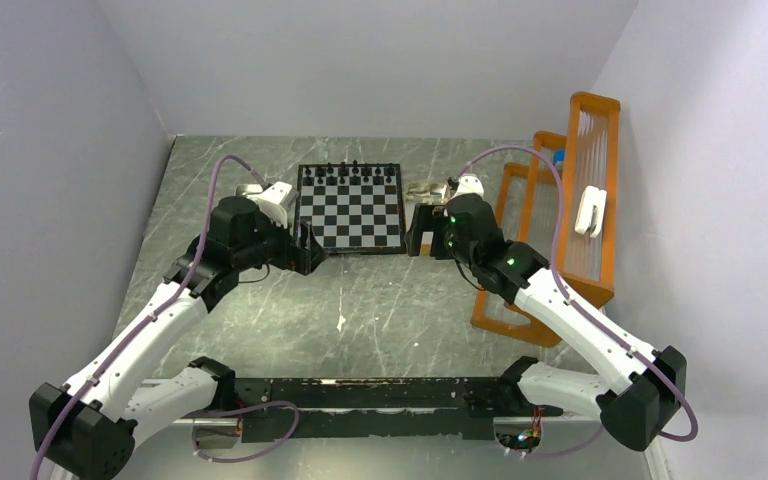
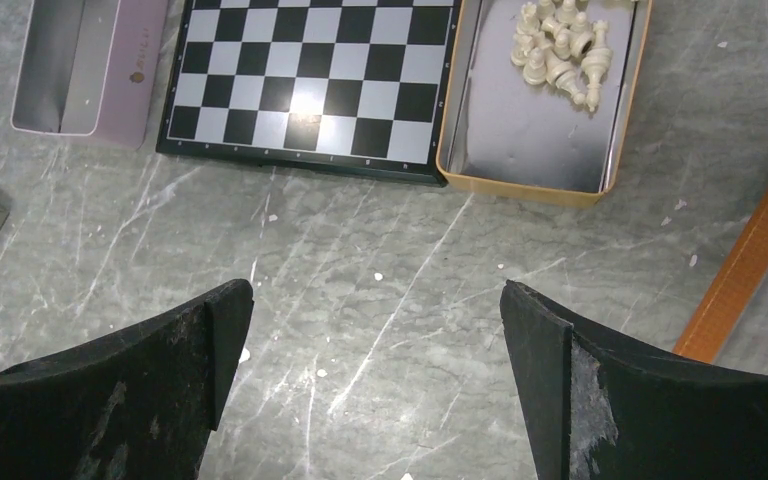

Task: Set up the chess pieces on the board
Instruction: Pick up the chess piece from the storage box.

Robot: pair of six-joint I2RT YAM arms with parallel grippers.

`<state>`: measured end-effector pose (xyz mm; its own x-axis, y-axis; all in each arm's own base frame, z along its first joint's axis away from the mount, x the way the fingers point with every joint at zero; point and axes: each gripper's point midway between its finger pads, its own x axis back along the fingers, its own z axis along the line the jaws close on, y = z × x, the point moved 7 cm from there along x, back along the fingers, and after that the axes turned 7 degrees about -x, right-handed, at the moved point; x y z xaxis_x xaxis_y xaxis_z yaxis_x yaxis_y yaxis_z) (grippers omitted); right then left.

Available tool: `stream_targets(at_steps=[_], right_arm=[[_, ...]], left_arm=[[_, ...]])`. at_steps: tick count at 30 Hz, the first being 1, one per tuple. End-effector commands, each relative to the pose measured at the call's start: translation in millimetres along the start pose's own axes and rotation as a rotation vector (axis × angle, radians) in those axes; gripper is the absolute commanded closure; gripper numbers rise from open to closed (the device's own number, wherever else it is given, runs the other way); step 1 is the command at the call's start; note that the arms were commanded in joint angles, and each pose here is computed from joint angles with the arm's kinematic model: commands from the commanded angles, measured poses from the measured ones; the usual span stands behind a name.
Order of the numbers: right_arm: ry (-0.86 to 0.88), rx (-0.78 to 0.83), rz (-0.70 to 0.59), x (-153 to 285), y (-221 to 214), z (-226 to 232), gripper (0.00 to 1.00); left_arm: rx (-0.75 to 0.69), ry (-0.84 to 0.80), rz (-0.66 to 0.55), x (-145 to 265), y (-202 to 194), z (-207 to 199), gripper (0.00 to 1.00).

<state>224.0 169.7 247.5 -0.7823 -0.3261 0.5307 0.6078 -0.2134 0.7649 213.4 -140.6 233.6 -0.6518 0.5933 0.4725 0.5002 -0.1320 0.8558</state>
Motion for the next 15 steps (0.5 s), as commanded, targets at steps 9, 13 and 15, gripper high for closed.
stream_targets(at_steps=[9, 13, 15], right_arm=[[0.051, -0.031, -0.043, 7.3, 14.5, 12.0, 0.0], [0.062, -0.012, -0.069, 7.0, 24.7, 17.3, 0.0], [0.077, 0.015, -0.08, 5.0, 29.9, 21.2, 0.0]], left_arm=[[-0.002, 0.004, -0.083, 12.2, 14.2, -2.6, 0.02], [0.011, -0.015, -0.089, 24.5, 16.3, -8.7, 0.02], [0.007, 0.007, -0.098, 32.3, 15.2, -8.1, 0.02]])
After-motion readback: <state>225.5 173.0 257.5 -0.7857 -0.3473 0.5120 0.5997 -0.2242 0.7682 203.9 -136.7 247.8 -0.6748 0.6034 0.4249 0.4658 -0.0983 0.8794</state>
